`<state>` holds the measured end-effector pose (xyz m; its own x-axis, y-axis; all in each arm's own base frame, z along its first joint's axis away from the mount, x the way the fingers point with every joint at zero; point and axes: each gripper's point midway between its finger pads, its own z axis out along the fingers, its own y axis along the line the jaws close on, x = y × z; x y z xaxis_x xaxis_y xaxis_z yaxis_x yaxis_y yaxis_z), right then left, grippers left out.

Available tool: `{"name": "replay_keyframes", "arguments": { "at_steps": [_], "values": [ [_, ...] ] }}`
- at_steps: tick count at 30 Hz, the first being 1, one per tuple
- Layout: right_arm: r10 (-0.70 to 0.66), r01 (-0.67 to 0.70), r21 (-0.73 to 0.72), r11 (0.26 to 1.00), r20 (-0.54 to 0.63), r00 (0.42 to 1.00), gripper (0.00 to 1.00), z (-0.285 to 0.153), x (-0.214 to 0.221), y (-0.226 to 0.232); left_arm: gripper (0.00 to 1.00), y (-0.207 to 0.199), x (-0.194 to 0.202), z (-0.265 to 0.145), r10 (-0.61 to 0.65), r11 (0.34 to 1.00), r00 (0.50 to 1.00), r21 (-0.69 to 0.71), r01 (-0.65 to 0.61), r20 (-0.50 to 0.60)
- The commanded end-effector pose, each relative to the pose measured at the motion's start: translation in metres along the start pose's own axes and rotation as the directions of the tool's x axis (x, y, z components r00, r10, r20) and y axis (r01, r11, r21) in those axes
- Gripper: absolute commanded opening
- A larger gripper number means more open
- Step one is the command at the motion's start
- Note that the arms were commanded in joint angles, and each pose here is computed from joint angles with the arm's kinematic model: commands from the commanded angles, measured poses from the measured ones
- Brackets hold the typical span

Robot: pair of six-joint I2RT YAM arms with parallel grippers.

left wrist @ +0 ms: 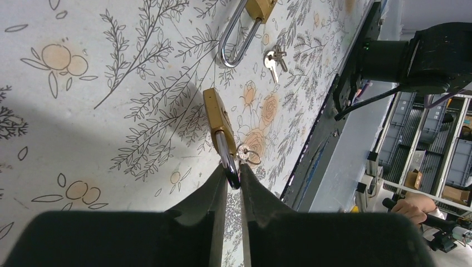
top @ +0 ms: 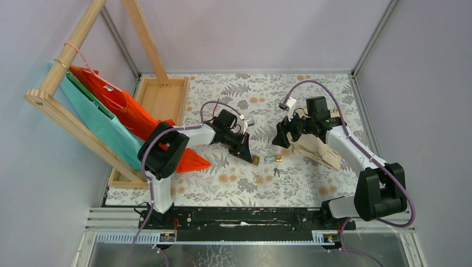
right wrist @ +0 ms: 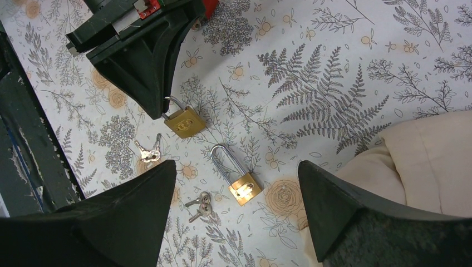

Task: Lock with the key
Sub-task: Place the lock at the center of the board.

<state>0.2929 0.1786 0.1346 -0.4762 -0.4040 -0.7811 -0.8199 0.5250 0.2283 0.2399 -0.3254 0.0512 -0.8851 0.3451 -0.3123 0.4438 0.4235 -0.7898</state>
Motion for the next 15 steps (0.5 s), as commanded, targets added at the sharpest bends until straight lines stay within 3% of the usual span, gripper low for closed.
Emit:
{"name": "replay_keyframes", "arguments": {
  "at_steps": [1,15],
  "values": [
    [-0.023,0.023,-0.011,1.0,0.023,0.999,0.87,0.0017,-0.0053,-0.0012,0.19,-0.0017,-0.0027,0.0017,0.023,0.999,1.0,0.023,-0.024,0.017],
    [-0.027,0.027,-0.012,1.0,0.021,0.999,0.86,0.0017,-0.0048,-0.0009,0.27,0.0067,0.0009,-0.0003,0.039,0.999,0.999,-0.031,-0.038,0.023]
  ]
}}
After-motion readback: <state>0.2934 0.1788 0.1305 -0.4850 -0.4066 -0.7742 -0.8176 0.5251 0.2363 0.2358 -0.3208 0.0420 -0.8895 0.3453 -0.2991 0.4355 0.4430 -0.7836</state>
